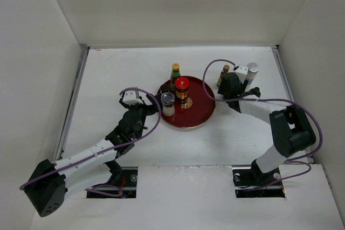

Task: Organize the condiment bottles

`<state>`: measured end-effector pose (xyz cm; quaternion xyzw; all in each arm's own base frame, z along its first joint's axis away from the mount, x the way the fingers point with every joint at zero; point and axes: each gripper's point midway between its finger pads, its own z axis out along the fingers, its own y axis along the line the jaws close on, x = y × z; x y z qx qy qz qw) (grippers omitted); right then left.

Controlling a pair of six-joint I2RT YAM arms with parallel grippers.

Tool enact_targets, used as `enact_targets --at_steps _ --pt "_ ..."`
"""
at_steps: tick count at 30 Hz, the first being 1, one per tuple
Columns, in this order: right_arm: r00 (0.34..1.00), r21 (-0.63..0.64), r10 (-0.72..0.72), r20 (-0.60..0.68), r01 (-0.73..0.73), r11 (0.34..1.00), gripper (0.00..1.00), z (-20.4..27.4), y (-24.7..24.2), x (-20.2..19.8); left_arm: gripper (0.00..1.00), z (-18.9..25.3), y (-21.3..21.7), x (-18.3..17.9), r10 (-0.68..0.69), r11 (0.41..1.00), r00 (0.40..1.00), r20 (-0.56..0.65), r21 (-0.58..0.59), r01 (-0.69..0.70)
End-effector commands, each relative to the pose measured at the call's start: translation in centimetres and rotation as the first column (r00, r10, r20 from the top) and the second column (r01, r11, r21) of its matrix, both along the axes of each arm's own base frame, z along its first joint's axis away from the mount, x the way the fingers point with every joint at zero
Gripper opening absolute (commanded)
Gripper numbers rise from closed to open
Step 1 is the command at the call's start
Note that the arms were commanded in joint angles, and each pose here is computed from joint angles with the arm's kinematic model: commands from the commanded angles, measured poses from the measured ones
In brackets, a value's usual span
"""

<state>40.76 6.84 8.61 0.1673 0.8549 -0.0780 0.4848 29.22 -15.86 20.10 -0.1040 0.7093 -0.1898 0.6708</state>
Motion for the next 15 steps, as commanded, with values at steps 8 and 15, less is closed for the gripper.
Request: enact_targets --at_steps 8,15 --pt "0.942 0.069 0.043 0.334 -0.069 0.995 0.46 11.1 3.1 -0.2 0.91 1.5 -0.3 0.0 -0.004 0.999 0.999 0.045 -0.053 0.006" --pt "0.927 0.12 0.188 0.326 -0.238 0.964 0.48 11.4 10.4 2.3 0.91 1.1 0.0 0.2 0.006 0.999 0.999 0.037 -0.044 -0.005"
